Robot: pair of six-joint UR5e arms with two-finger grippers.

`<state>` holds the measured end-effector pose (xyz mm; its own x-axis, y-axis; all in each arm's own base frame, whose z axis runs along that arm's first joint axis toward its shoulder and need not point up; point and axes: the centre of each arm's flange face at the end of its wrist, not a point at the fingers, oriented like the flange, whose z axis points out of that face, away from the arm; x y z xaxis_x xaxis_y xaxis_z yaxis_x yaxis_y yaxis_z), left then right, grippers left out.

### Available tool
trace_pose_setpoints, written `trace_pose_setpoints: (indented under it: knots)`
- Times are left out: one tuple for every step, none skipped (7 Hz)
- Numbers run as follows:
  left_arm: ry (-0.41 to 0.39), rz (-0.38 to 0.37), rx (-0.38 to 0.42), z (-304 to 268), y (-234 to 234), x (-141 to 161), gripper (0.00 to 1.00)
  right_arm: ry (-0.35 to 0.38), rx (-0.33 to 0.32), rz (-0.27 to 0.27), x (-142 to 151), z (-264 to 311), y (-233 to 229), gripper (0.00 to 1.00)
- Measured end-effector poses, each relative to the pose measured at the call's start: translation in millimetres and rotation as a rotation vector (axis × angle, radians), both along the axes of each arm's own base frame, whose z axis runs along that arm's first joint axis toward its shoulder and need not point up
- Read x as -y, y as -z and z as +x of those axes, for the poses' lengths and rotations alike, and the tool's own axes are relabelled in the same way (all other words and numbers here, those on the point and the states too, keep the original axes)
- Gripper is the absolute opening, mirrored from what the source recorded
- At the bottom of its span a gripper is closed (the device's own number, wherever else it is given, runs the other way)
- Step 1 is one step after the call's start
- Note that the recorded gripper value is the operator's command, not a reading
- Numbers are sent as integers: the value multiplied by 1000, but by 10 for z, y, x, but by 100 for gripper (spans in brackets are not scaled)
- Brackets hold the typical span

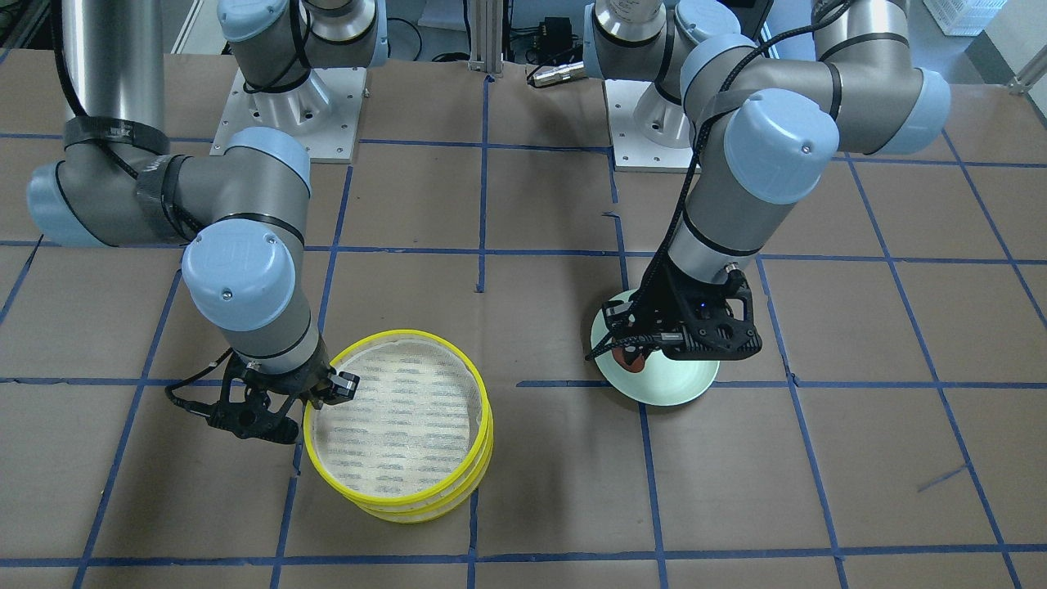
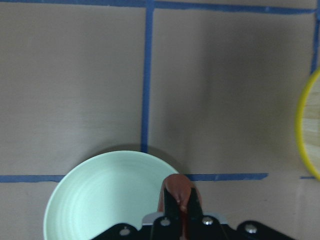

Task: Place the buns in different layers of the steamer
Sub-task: 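Hold the brown bun aloft with the left gripper while the right holds the steamer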

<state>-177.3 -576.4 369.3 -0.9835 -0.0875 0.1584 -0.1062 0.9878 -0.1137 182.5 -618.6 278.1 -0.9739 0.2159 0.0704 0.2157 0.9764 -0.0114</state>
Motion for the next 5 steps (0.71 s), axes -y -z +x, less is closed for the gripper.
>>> trace_pose_setpoints:
  knots:
    - [-7, -4, -8, -68, -31, -5, 4, 8, 3, -2, 0, 3, -10, 9]
    - [-9, -5, -11, -97, -41, -8, 4, 18, 4, -4, 0, 4, -21, 10]
    - [-8, -6, -10, -110, -43, -10, 4, 23, 5, -5, 1, 5, -23, 11]
    - [-3, -8, -7, -109, -48, -10, 4, 25, 5, -5, 0, 5, -28, 11]
    - [4, -10, -2, -104, -51, -10, 4, 26, 6, -5, -1, 6, -30, 11]
